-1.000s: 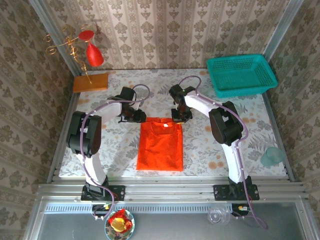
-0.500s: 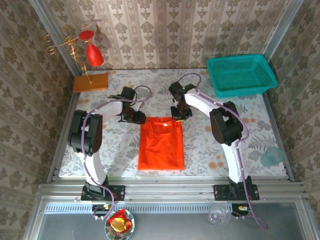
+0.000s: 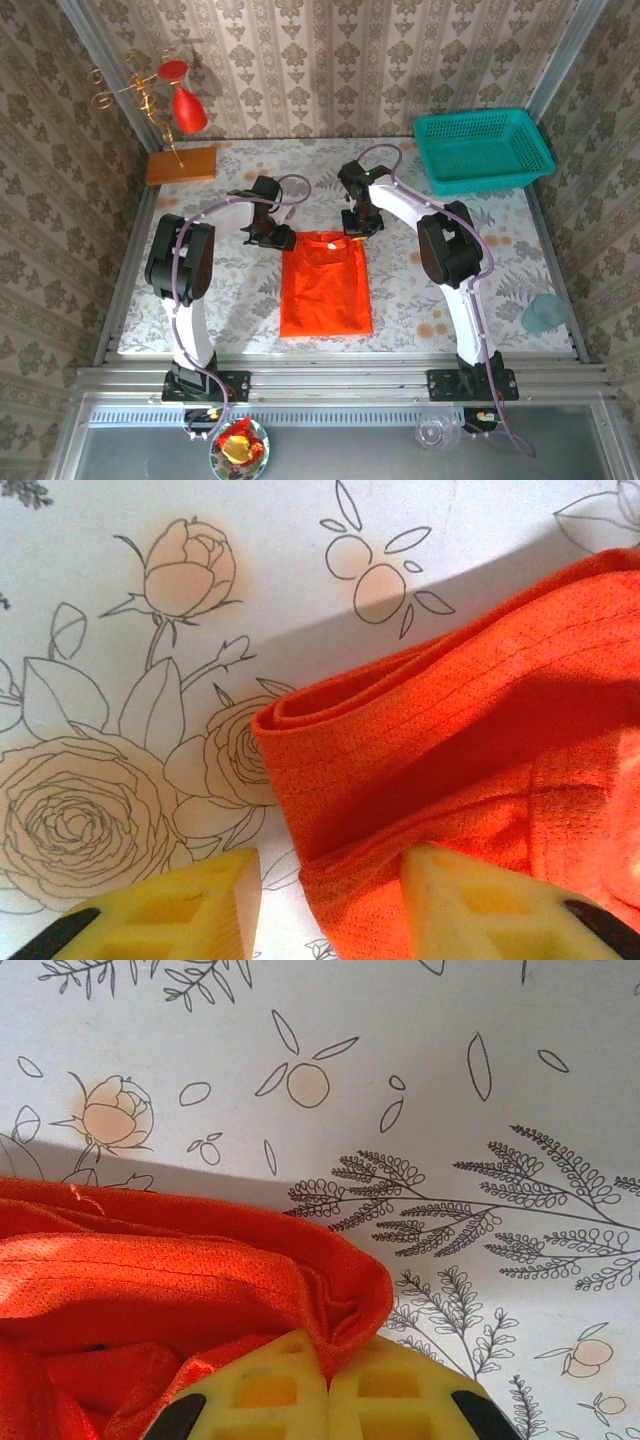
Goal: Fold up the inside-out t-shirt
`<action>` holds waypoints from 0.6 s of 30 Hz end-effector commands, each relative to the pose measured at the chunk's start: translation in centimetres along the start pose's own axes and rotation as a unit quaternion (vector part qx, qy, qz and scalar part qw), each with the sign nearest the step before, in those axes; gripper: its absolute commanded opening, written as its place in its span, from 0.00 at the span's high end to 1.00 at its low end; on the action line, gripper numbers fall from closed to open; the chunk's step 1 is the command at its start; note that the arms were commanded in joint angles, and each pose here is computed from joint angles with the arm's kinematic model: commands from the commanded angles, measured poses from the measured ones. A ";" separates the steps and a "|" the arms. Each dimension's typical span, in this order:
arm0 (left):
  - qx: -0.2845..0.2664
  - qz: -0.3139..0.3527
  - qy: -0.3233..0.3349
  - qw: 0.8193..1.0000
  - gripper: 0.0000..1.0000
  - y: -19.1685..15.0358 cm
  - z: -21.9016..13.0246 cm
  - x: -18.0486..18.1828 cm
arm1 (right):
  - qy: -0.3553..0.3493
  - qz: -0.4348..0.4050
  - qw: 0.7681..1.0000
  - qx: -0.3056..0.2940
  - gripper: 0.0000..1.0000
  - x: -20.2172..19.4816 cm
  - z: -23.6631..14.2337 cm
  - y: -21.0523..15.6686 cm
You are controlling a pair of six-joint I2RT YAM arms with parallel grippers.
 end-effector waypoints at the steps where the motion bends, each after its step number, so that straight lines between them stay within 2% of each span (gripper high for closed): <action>1: -0.001 0.006 0.022 1.000 0.59 0.4 0.9 -0.5 | -0.007 -0.005 1.000 0.014 0.95 -0.4 0.2 -0.2; 7: 0.000 0.030 0.055 0.998 0.61 -0.1 1.7 -1.8 | -0.005 -0.003 1.000 0.016 0.95 -0.3 0.5 -0.3; 14: 0.019 0.042 0.056 0.997 0.65 -1.3 3.0 -2.9 | -0.003 -0.002 1.000 0.017 0.95 -0.3 0.6 -0.4; 18: 0.027 0.043 0.057 0.997 0.73 -1.8 3.5 -3.1 | -0.002 -0.002 1.000 0.017 0.95 -0.3 0.6 -0.3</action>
Point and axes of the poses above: each hand's point on the last joint's axis, 136 mm out from that joint toward the fingers, its own z axis out along the fingers, its own x axis along the line the jaws close on, y = z × x, the point moved 1 cm from there along -z, back along the fingers, and after that the axes turned 12 degrees about -z, right-handed, at the moved point
